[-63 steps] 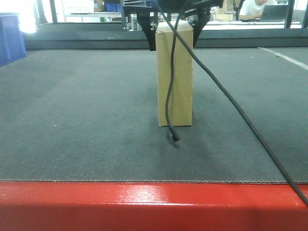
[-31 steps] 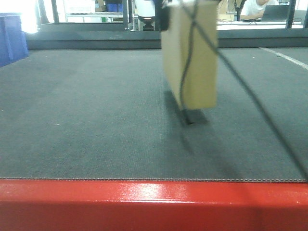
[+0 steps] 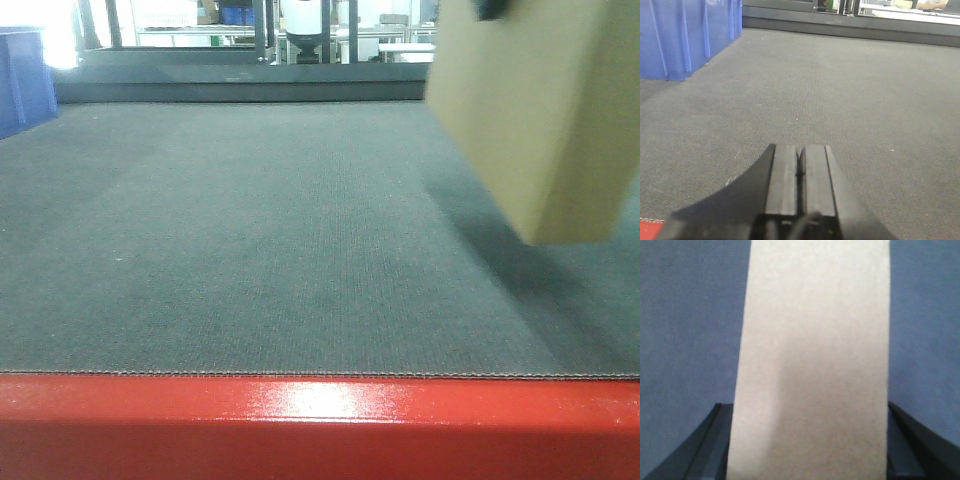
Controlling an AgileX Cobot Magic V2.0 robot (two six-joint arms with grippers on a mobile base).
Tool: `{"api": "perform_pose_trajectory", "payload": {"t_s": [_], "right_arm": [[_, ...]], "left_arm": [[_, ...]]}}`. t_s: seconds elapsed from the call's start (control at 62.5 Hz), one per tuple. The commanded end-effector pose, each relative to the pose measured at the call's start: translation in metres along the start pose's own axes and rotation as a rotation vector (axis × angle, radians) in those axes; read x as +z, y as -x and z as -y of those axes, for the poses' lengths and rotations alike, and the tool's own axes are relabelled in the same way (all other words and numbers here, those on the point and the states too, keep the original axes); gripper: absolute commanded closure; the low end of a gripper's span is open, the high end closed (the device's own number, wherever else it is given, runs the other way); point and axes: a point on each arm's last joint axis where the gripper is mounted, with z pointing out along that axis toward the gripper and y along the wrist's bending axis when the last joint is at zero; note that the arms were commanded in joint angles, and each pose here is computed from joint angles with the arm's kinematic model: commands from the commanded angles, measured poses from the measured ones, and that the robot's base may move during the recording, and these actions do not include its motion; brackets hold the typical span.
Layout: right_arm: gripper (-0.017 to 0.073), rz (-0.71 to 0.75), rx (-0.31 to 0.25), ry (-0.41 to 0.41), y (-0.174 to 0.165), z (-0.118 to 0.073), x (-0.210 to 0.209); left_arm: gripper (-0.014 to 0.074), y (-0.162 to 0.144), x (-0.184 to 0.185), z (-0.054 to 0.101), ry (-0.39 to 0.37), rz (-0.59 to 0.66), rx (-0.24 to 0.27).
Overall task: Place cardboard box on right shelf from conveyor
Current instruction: 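Lift the tan box off the conveyor with the right gripper, then drive the base to the steel shelf holding the box in the right gripper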
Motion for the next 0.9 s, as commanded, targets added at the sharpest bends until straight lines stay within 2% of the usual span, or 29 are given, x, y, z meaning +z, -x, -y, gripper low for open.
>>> {"api": "perform_pose_trajectory", "payload": {"t_s": [0.0, 0.592, 0.768, 0.88], "right_arm": [[0.0364, 0.179, -0.02, 0.04, 0.002, 0.009, -0.039], [0.0364, 0.511, 0.037, 0.121, -0.102, 0.06, -0.166], [0.0364, 0.614, 0.058, 0.144, -0.117, 0.069, -0.192], [0.0364, 0.631, 0.061, 0.148, -0.12, 0.07, -0.196]], "left_arm": [[0.0713, 0.009, -0.001, 0.0, -0.001, 0.099, -0.01], [0.0713, 0.009, -0.001, 0.0, -0.001, 0.099, -0.01], [0.0713, 0.009, -0.001, 0.0, -0.001, 0.099, -0.01], [0.0713, 0.009, -0.001, 0.0, -0.001, 0.099, -0.01]]}}
